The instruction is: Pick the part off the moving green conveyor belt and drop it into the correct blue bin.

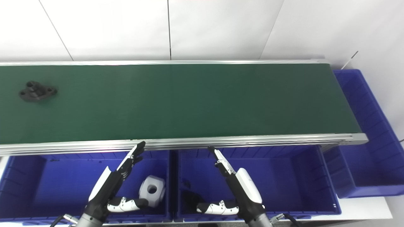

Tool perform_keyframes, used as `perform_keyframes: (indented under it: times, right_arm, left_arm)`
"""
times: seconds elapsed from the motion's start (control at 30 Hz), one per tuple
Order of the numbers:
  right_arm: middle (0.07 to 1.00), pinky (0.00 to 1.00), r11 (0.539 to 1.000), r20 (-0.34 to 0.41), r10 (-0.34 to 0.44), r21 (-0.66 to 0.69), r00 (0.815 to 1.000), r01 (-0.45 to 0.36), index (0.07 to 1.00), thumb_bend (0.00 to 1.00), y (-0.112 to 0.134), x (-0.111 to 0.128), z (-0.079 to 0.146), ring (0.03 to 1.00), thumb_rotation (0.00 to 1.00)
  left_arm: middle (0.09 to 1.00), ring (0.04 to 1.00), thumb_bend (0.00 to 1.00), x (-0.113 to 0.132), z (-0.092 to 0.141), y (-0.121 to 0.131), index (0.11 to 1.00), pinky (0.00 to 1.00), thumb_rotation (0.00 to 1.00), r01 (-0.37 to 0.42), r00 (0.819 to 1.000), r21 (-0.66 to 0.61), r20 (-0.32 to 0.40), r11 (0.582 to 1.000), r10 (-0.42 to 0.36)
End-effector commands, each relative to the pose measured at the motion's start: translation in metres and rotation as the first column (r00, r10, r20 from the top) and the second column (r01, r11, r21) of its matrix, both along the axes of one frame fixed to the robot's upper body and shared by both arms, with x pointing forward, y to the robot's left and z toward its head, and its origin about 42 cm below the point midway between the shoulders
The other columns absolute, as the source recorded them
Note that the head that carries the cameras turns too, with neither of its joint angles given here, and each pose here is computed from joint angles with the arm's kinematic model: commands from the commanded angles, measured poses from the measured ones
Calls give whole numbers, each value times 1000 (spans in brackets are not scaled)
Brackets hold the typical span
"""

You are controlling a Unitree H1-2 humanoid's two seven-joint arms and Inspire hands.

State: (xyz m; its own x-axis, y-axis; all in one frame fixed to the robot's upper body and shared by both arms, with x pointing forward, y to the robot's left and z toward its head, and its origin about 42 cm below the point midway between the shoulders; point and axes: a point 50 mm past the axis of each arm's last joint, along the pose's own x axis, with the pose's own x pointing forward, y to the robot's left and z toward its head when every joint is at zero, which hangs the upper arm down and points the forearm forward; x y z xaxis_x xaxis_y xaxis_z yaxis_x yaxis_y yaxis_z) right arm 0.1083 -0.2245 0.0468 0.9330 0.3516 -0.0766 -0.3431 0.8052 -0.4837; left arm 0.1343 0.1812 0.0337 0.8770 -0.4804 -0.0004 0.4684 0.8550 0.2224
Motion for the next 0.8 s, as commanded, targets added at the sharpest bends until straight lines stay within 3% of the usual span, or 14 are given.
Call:
perform_keyframes:
  times: [0.0, 0.43, 0.77]
  right_arm:
    - [1000, 860, 1000, 21, 12, 7, 1000, -12, 1000, 946, 0, 4, 6, 993, 722]
    - [1000, 835, 1000, 0, 18, -4, 1000, -18, 1000, 937, -9, 8, -17, 980, 674]
    - [1000, 782, 999, -1, -36, -22, 999, 36, 1000, 954, -19, 13, -42, 960, 678]
  left_arm:
    - [1000, 983, 886, -1, 5, 0, 1000, 944, 598, 3, 999, -13, 40, 1000, -3]
    - [997, 971, 917, -15, -21, 7, 994, 922, 545, -96, 995, 28, -34, 995, 97]
    - [934, 911, 895, -3, -38, -3, 921, 830, 529, -116, 993, 91, -4, 989, 117]
